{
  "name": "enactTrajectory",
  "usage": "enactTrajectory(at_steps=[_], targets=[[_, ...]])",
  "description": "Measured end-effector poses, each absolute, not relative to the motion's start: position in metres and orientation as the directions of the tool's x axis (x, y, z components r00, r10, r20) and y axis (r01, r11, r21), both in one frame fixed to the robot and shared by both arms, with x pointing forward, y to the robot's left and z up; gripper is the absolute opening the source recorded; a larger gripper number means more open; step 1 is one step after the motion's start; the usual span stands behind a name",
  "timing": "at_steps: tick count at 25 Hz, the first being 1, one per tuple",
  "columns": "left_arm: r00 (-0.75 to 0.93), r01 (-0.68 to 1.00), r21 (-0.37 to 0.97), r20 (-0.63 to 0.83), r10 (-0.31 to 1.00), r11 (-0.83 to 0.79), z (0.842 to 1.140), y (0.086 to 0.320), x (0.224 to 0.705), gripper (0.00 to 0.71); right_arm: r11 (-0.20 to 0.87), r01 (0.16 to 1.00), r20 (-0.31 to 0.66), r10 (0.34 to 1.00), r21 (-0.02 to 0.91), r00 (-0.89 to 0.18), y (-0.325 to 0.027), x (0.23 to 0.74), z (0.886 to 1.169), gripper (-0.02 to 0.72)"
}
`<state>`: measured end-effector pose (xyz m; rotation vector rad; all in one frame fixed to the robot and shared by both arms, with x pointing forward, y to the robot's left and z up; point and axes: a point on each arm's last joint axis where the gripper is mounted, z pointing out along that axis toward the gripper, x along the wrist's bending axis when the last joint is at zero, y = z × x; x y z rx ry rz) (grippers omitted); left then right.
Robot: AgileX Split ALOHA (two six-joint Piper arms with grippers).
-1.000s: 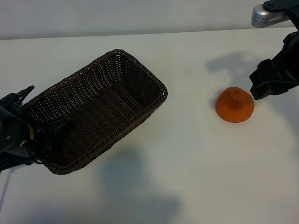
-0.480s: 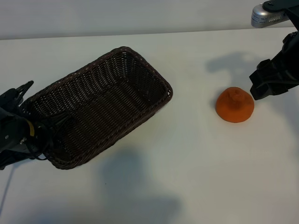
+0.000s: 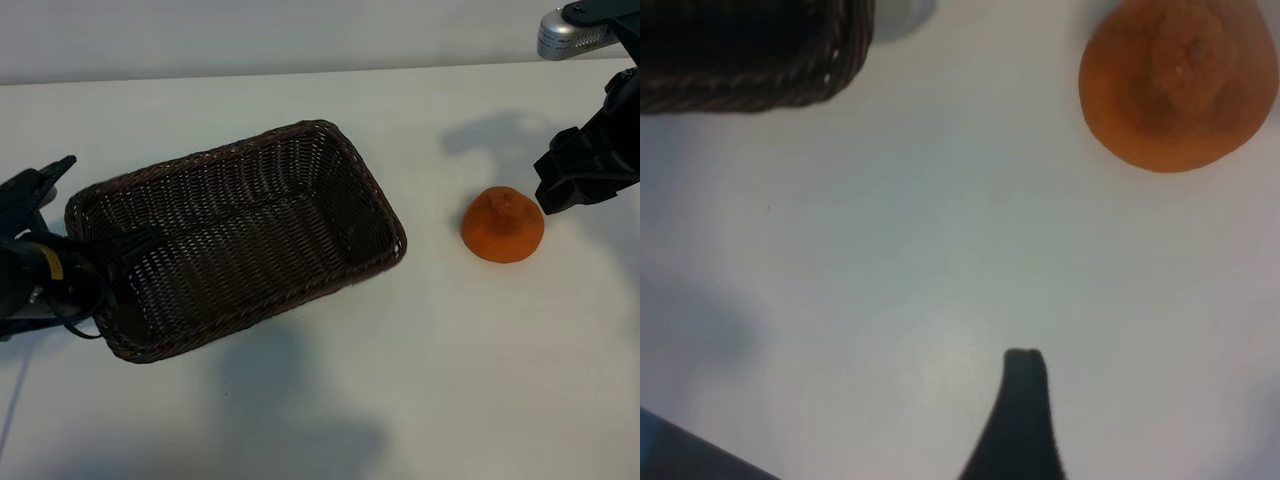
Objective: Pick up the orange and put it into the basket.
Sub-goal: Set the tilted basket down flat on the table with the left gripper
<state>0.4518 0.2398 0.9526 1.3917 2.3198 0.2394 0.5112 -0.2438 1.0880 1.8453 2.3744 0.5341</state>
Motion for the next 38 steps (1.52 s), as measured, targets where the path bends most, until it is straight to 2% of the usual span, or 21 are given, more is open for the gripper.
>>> enactTrajectory(at_steps=[13,17,23,29,38], targets=[[-0.322,0.808,0.377,-0.362,0.875,0.453,0.967,0.234,0.448,0.142,0.211,0.922,0.143,0.953,0.324,-0.268,-0.244,0.511,1.088,0.595],[-0.314,0.807,0.375,-0.38,0.87,0.455,0.97,0.239,0.449,0.142,0.211,0.922,0.143,0.953,0.324,-0.268,-0.244,0.511,1.088,0.595],[-0.213,0.856,0.372,-0.382,0.899,0.36,0.975,0.239,0.451,0.142,0.211,0.922,0.143,0.953,0.324,-0.268,-0.244,0.511,1.088,0.595],[-0.121,0.87,0.396,-0.403,0.907,0.292,0.991,0.227,0.481,0.142,0.211,0.922,0.143,0.953,0.324,-0.268,-0.244,0.511,1.088,0.595],[-0.042,0.918,0.355,-0.361,0.932,0.179,0.986,0.214,0.525,0.141,0.211,0.922,0.144,0.953,0.324,-0.268,-0.244,0.511,1.088,0.595]])
